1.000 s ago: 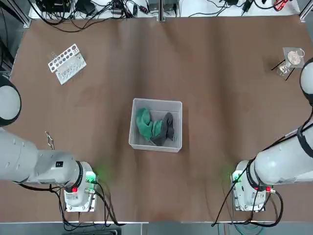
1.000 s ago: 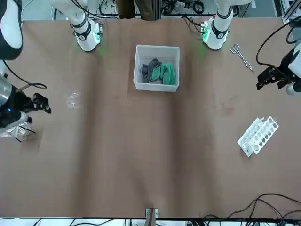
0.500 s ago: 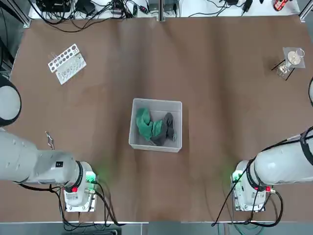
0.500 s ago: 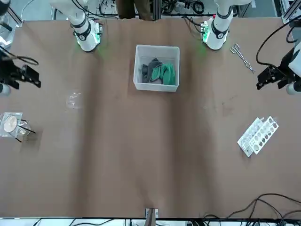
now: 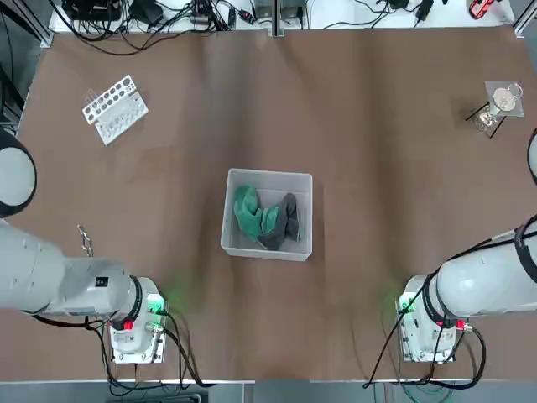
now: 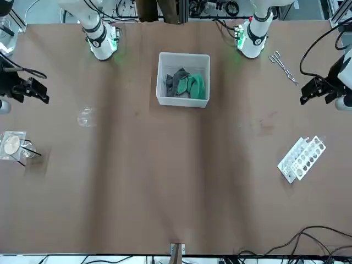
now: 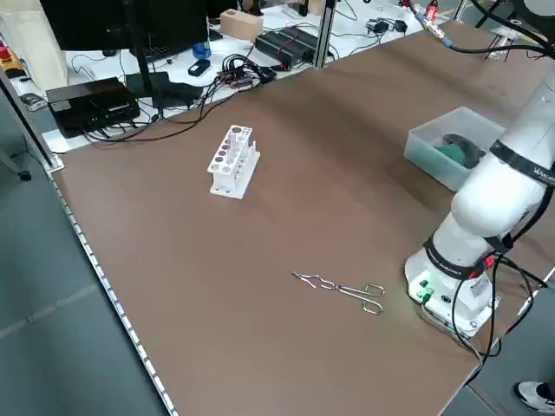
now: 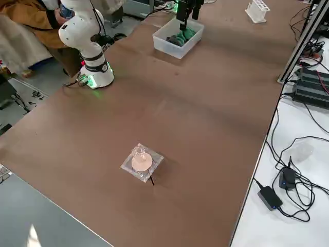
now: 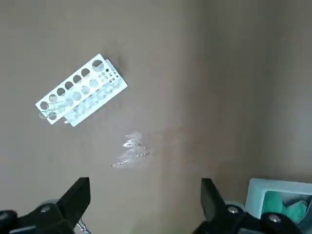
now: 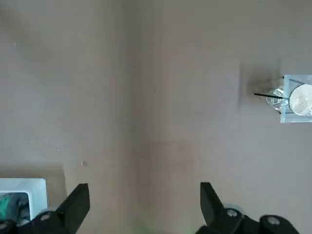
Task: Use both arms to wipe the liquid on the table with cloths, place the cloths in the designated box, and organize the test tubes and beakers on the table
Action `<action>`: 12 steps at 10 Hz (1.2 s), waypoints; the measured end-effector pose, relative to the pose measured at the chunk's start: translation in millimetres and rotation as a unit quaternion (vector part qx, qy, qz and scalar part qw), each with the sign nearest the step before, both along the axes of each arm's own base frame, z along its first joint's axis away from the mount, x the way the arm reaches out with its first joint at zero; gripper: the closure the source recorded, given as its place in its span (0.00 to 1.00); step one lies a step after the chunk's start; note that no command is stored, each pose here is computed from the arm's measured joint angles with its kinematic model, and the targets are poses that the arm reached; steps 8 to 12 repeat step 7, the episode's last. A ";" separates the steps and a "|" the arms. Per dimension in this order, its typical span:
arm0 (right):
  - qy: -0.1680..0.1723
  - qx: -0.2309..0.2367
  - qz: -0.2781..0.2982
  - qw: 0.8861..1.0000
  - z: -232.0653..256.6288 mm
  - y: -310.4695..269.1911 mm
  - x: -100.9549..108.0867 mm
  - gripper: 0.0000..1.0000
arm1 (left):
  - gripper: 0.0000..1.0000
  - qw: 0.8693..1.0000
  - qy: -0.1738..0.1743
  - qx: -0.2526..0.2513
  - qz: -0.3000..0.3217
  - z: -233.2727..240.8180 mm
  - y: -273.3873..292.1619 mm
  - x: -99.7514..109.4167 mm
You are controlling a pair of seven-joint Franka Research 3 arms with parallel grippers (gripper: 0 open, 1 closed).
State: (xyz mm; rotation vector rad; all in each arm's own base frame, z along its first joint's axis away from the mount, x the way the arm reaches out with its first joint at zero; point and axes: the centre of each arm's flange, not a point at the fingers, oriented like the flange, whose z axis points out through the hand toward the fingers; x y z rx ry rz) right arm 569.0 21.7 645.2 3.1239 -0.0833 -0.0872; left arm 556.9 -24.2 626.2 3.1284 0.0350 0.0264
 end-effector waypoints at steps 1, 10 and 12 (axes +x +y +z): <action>-0.001 0.000 -0.002 1.000 0.5 -1.5 0.2 0.00 | 0.00 1.000 0.000 0.000 0.000 0.1 0.1 0.0; -0.024 0.000 -0.002 1.000 4.5 -1.7 5.3 0.00 | 0.00 1.000 -0.001 0.000 0.000 0.6 0.0 0.0; -0.024 0.000 -0.002 1.000 4.5 -1.7 5.3 0.00 | 0.00 1.000 -0.001 0.000 0.000 0.6 0.0 0.0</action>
